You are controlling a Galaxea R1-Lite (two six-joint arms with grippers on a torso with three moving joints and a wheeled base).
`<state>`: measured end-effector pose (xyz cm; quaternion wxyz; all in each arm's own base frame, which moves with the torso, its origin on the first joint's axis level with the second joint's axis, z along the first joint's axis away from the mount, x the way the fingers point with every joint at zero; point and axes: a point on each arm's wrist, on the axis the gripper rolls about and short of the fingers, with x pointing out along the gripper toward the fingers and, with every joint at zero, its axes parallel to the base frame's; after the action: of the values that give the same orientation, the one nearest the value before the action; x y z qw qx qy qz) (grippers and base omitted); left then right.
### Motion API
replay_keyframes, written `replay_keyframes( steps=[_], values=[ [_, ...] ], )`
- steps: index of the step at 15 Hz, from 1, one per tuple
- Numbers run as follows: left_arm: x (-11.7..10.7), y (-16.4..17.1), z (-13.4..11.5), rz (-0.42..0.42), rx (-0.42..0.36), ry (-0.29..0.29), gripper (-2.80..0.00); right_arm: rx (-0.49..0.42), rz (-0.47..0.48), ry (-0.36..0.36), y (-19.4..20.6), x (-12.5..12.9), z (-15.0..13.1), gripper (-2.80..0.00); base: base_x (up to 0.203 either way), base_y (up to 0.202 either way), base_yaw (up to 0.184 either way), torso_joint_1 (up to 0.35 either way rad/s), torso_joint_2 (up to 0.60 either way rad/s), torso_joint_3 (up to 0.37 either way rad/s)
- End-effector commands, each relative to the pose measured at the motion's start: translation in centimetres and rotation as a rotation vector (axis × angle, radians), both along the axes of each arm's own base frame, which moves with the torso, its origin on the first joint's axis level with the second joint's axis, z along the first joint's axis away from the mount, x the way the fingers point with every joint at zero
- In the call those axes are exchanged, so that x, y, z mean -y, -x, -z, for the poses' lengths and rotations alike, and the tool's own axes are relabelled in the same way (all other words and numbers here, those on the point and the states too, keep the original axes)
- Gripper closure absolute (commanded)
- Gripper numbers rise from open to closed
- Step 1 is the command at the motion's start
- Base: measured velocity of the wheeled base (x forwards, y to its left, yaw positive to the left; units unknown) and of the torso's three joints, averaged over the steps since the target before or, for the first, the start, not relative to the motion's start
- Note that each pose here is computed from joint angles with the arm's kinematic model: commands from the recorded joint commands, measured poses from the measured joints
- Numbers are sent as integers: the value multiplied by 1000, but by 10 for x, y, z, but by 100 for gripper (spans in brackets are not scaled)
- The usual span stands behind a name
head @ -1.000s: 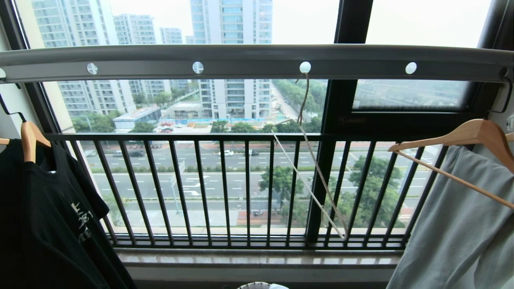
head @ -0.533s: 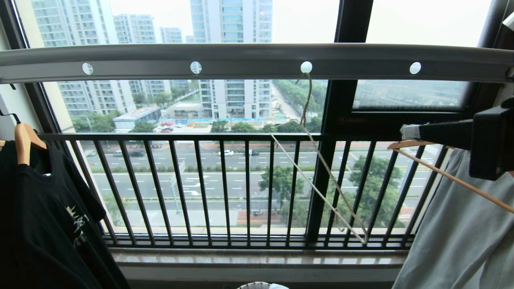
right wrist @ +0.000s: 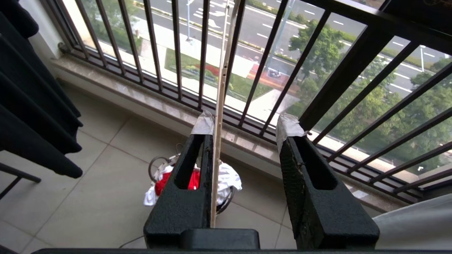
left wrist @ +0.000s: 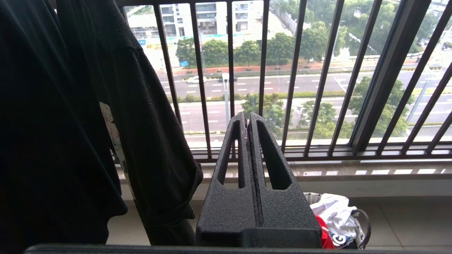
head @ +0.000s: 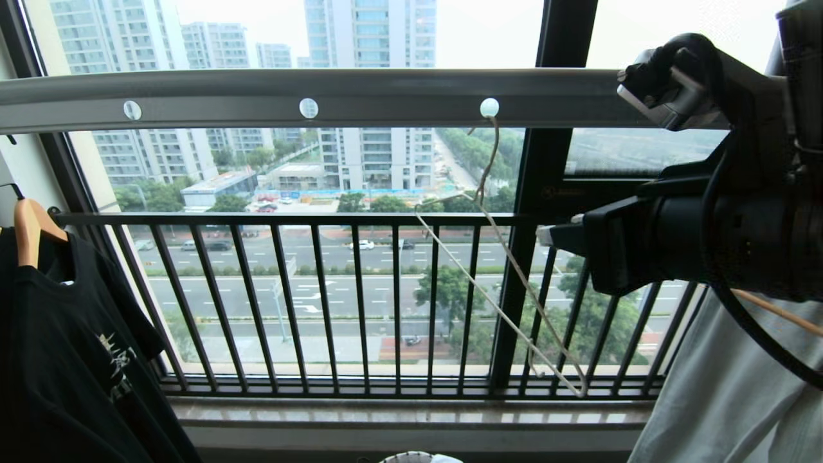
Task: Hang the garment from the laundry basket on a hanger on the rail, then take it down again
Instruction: Pick up the clothes rack on the clothesline
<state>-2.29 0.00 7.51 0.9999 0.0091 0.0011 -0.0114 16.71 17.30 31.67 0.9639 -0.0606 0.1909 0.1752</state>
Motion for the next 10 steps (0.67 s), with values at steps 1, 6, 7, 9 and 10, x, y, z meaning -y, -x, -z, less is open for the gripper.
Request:
replay_keyframes(
  steps=[1, 6, 7, 9, 10],
  values=[
    [0, 0, 0, 0, -1, 0, 0, -49, -1, 56, -14, -17, 17, -280, 0, 0, 0, 0, 0, 0],
    [0, 0, 0, 0, -1, 0, 0, -82, 6, 97, -33, -34, 32, -280, 0, 0, 0, 0, 0, 0],
    [0, 0, 0, 0, -1, 0, 0, -95, 7, 112, -37, -38, 38, -280, 0, 0, 0, 0, 0, 0],
    [0, 0, 0, 0, -1, 0, 0, -113, 10, 159, -49, -42, 48, -280, 0, 0, 0, 0, 0, 0],
    [0, 0, 0, 0, -1, 0, 0, -119, 15, 174, -57, -42, 51, -280, 0, 0, 0, 0, 0, 0]
  ],
)
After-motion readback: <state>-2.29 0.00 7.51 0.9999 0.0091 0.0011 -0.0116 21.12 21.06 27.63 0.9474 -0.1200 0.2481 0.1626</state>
